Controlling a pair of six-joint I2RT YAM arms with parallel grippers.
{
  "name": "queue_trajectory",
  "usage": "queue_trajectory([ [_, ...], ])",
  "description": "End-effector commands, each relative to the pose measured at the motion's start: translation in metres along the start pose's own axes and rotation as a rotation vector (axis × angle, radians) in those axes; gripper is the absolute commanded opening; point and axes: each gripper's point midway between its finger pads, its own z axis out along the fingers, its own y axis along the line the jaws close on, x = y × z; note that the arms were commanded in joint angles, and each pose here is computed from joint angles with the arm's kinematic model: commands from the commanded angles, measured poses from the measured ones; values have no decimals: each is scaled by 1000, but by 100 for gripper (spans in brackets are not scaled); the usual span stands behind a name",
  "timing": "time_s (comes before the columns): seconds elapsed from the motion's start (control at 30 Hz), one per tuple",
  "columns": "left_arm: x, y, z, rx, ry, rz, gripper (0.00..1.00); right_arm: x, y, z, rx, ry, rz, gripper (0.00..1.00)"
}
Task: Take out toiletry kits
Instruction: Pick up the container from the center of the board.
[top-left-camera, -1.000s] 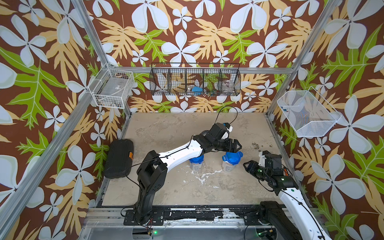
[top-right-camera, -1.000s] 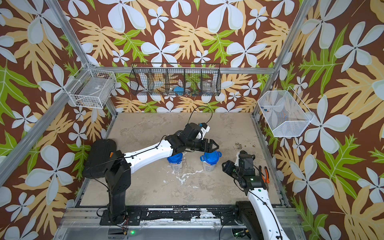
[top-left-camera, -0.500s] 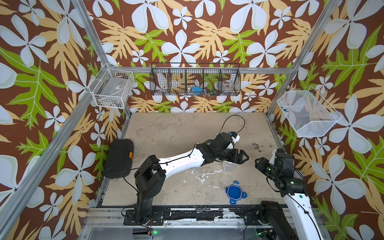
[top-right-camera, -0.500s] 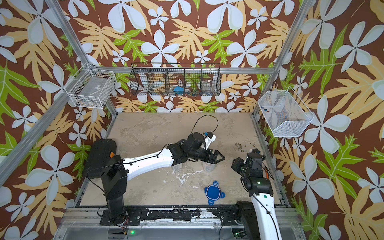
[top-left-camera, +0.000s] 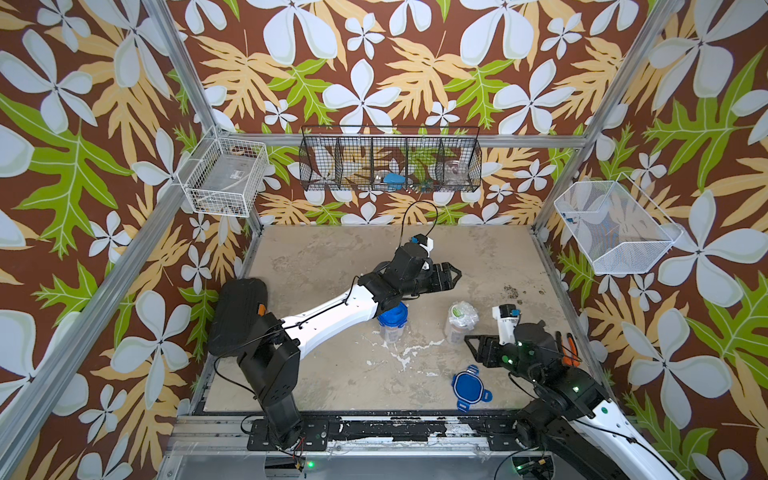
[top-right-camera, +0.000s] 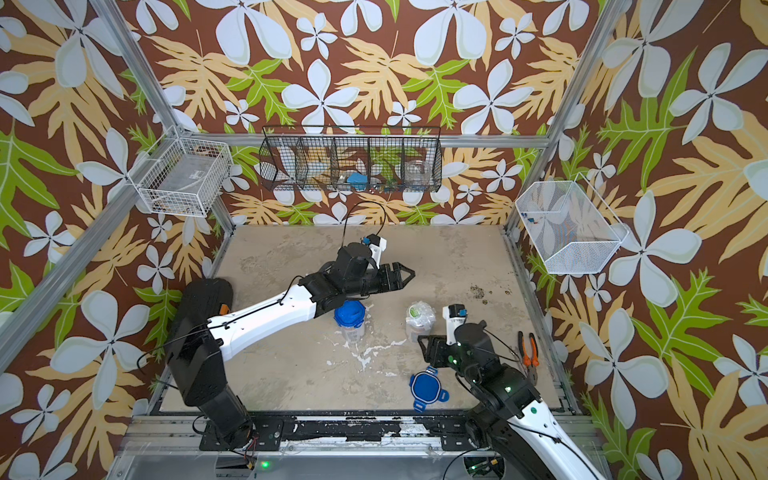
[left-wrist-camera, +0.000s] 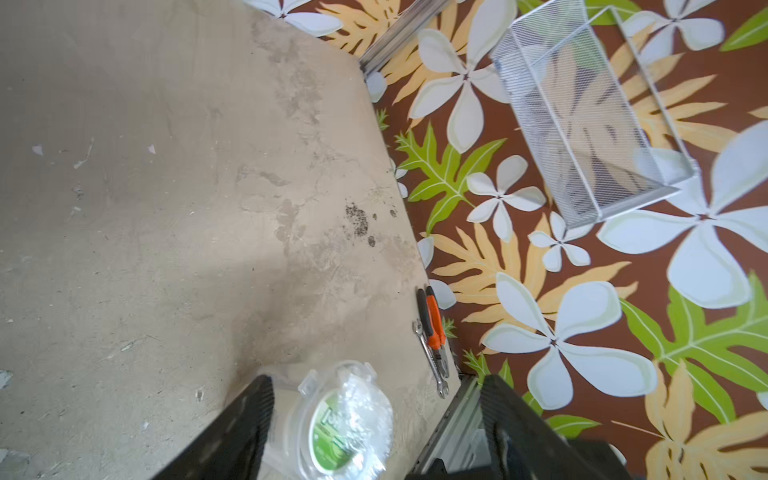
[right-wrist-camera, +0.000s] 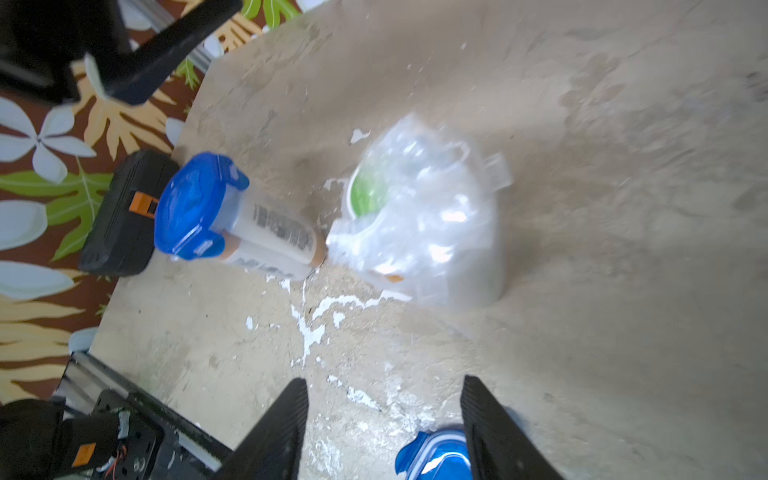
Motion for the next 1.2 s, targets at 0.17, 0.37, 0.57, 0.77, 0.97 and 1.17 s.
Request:
queue_trajectory([
  [0.17,28,44,42,-66,131,-56,77,-15,-18,11,127,-324,19,87],
  [0.37,41,57,69,-38,185,-82,77,-15,-18,22,121,-366,-84,100],
  [0.57,51,68,84,-24,214,-135,77,-29,-16,33,139,-426,-141,100],
  [0.77,61,73,90,-5,241,-163,77,-31,-26,56,151,-390,-162,95],
  [0.97,69,75,91,17,263,-186,77,-33,-19,63,133,-394,-193,88],
  [1.17,75,76,89,26,281,-193,77,-32,-19,70,140,-375,-218,78],
])
